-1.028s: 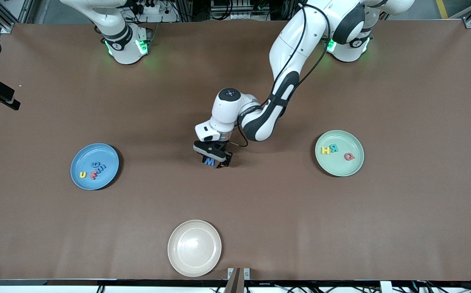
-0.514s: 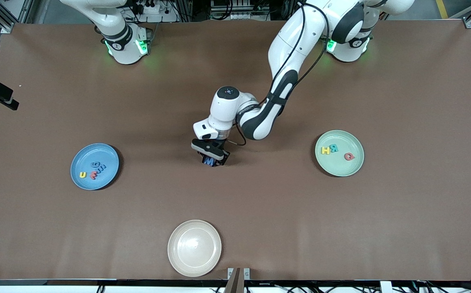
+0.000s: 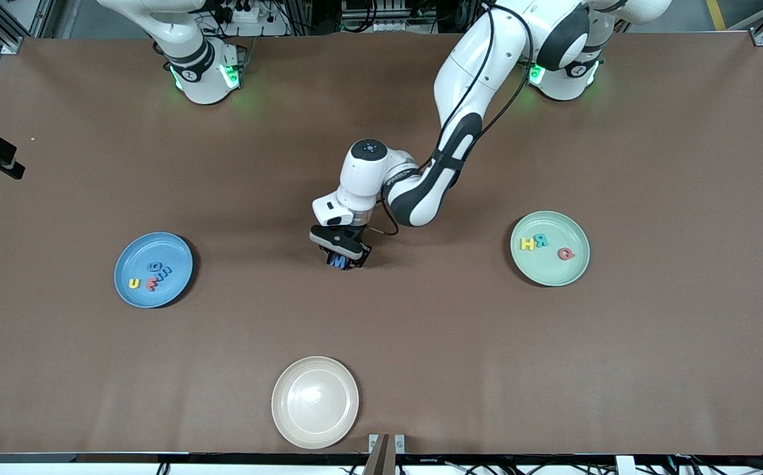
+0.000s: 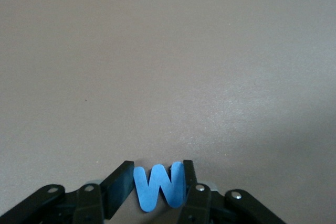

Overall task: Sort upper and lower case letters into plates
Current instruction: 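Carry the W with the left gripper and drop it on the green plate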

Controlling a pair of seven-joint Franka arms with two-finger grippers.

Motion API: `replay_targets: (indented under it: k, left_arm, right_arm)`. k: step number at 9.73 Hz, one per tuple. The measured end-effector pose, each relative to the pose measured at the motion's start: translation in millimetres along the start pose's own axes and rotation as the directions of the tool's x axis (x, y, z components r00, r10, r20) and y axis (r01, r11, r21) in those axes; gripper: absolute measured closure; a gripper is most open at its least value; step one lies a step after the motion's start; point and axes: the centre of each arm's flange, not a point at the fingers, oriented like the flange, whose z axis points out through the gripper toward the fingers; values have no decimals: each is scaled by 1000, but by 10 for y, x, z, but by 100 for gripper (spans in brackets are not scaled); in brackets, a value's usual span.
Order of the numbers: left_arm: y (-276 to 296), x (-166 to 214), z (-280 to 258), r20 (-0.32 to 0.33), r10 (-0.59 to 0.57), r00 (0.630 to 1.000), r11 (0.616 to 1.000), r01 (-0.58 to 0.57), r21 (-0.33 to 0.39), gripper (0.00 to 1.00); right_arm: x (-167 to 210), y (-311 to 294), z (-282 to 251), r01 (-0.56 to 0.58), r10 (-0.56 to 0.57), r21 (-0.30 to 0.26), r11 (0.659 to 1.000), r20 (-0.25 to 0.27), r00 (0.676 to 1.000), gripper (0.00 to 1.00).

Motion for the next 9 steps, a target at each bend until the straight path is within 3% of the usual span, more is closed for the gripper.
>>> replay_targets:
  k: [5,9]
  left_arm:
    - [-562,344,-26,29,-51,998,994,48,97,59]
    - [-906,648,-313,158,11,987,984,-38,173,59]
  right_arm:
    - [9,81,21,14,-14,-5,1000,4,1000,0]
    - [19,123,47,21,-21,0,1000,8,1000,0]
